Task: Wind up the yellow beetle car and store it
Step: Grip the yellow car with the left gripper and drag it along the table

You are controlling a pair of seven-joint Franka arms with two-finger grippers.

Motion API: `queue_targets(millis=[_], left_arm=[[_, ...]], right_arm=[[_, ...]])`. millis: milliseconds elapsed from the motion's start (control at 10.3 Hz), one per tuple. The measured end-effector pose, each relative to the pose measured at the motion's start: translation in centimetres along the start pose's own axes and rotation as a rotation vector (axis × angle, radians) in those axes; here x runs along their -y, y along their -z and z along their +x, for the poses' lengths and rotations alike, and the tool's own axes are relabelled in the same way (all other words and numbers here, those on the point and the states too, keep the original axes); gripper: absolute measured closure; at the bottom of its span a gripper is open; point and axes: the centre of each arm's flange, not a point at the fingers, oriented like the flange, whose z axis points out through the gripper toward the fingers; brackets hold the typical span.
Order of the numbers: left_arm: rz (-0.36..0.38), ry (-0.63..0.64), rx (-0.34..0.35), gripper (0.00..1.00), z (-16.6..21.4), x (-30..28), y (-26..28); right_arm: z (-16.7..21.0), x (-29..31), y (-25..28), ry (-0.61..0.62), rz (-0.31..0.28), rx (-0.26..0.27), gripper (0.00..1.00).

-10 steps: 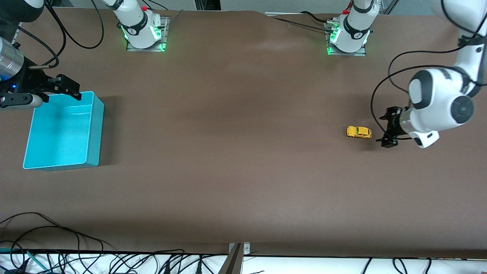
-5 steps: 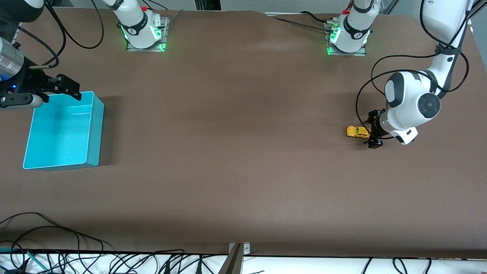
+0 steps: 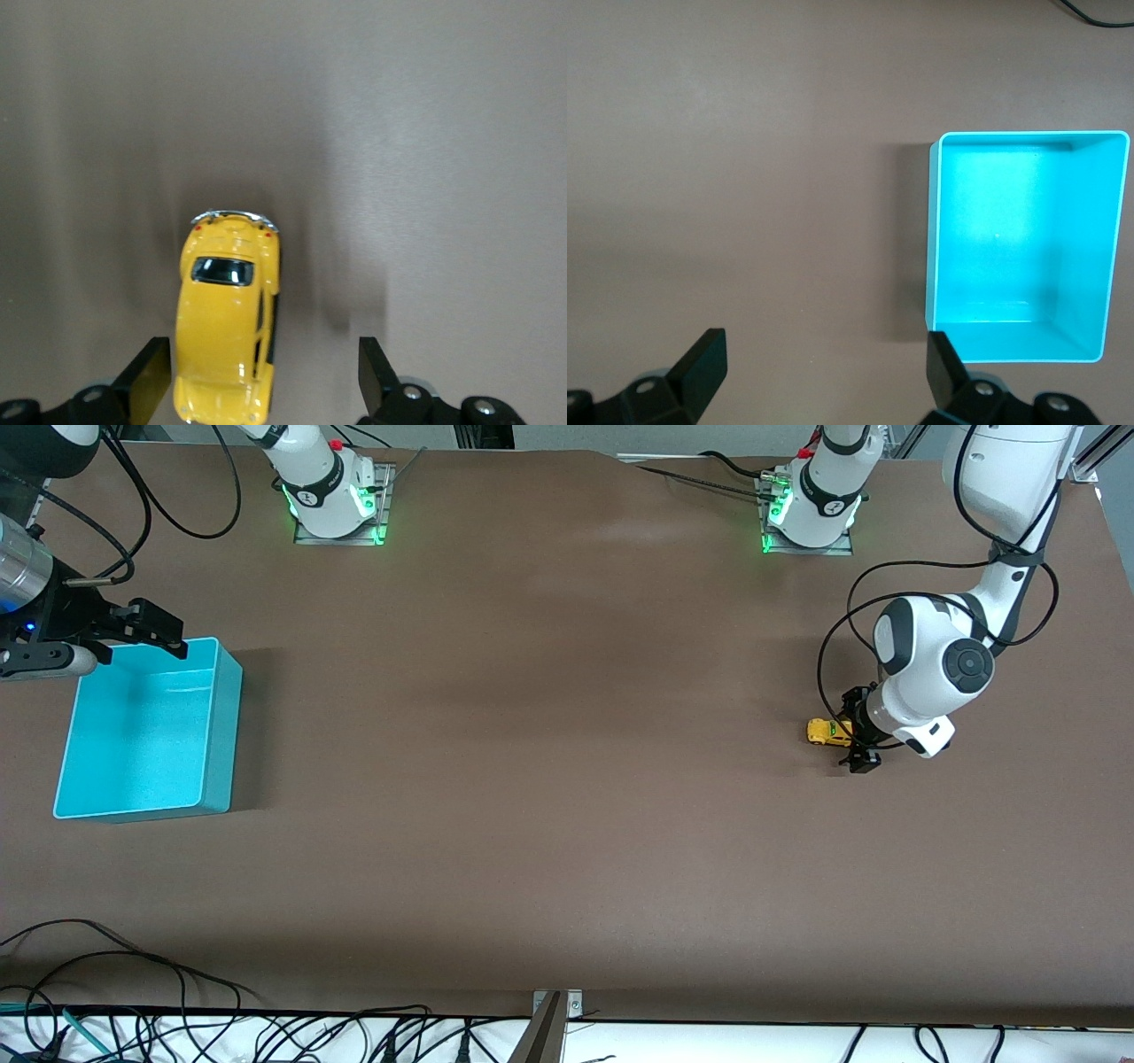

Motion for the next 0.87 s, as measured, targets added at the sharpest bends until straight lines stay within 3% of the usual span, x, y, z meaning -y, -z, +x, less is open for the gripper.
queue_targets(millis=[290, 484, 581, 871], left_arm=[[0.01, -0.002, -0.002, 0.16, 0.03, 0.41, -0.38], [0.008, 0.0, -0.002, 0.47, 0.03, 0.39, -0.35], [0.005, 0.0, -0.002, 0.56, 0.02, 0.36, -0.25], [-0.001, -0.016, -0.009, 0.56, -0.17, 0.17, 0.18]], right_arm=[[0.17, -0.46, -0.38, 0.005, 0.022, 0.004, 0.0], [0.21, -0.44, -0.42, 0.011, 0.026, 0.003, 0.0], [0.27, -0.44, -0.48, 0.019, 0.027, 0.002, 0.0], [0.53, -0.45, -0.86, 0.033, 0.028, 0.004, 0.0]])
